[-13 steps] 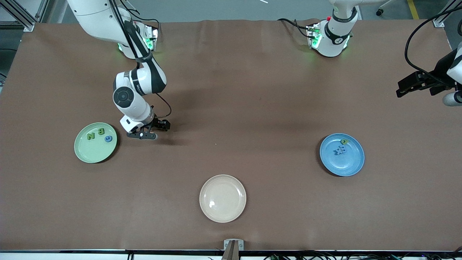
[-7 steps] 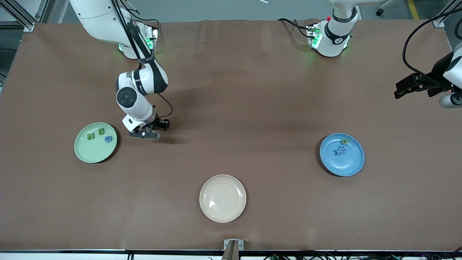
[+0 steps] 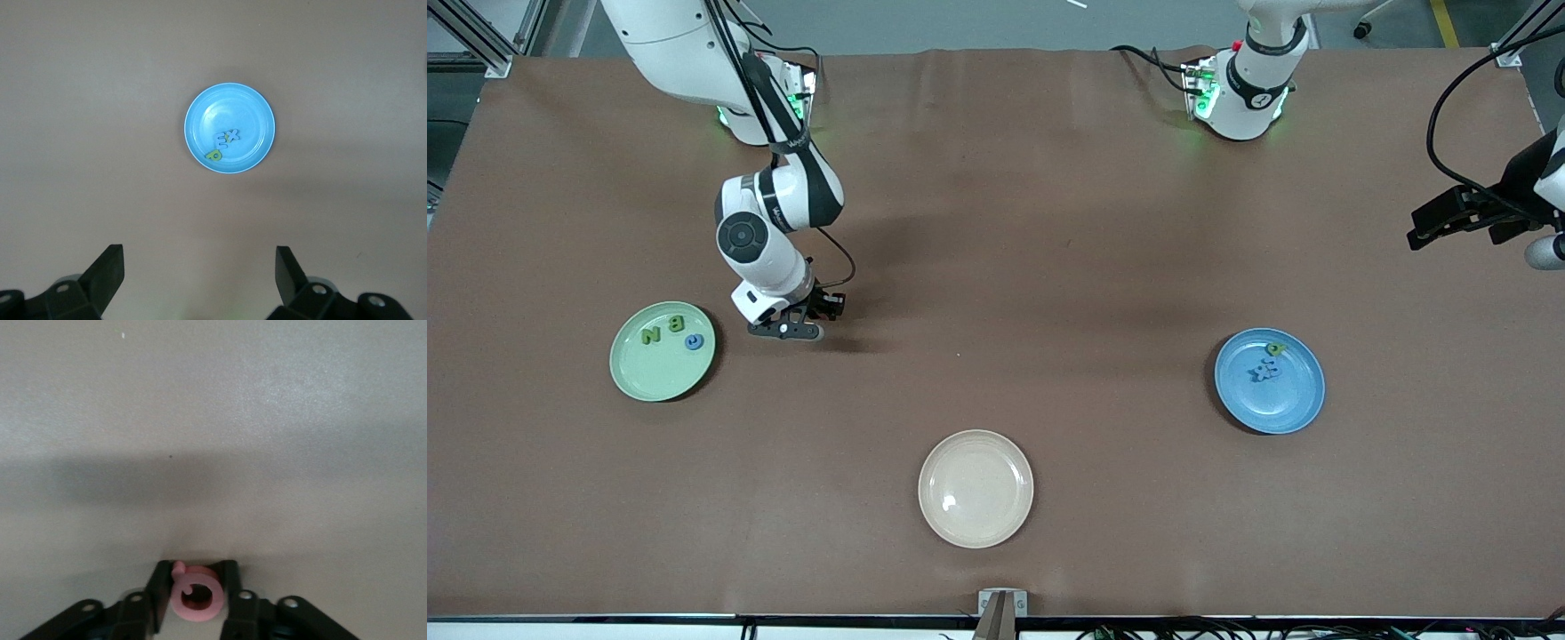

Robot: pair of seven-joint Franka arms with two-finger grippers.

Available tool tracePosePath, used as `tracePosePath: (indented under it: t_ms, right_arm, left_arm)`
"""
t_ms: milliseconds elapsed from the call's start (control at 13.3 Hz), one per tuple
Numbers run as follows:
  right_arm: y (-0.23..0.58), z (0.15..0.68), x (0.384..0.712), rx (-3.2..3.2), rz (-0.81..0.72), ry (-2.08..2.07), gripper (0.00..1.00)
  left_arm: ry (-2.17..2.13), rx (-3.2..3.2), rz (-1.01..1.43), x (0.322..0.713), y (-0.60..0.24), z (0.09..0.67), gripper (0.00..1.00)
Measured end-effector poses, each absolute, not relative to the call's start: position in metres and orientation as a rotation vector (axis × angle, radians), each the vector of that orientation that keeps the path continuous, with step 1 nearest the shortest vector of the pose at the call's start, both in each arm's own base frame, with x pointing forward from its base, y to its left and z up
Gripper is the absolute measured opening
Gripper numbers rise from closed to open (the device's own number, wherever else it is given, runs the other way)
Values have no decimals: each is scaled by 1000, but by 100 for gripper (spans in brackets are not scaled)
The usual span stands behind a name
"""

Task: Sort upper and lower case letters into plates
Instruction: 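Carry the pink q to the green plate and open the right gripper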

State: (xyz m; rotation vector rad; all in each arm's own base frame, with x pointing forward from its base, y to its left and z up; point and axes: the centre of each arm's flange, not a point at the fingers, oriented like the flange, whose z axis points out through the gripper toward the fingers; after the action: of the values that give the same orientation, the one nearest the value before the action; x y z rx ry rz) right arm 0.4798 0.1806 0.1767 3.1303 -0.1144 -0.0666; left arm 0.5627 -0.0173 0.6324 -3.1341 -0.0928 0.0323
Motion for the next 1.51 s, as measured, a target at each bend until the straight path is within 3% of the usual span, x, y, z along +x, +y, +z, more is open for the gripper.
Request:
tracePosePath:
  t_ms: [754, 1131, 1508]
  right_arm:
    - [158, 198, 488, 3125, -129, -151, 34]
    - [27, 249, 528, 3140, -31, 61, 34]
    - [-96, 257, 541, 3097, 4, 261, 34]
  left_arm:
    - [-86, -3134, 48, 563, -20, 624, 100]
    - [-86, -3134, 42, 564, -20, 623, 100]
    - [-85, -3134, 36, 565, -20, 622, 100]
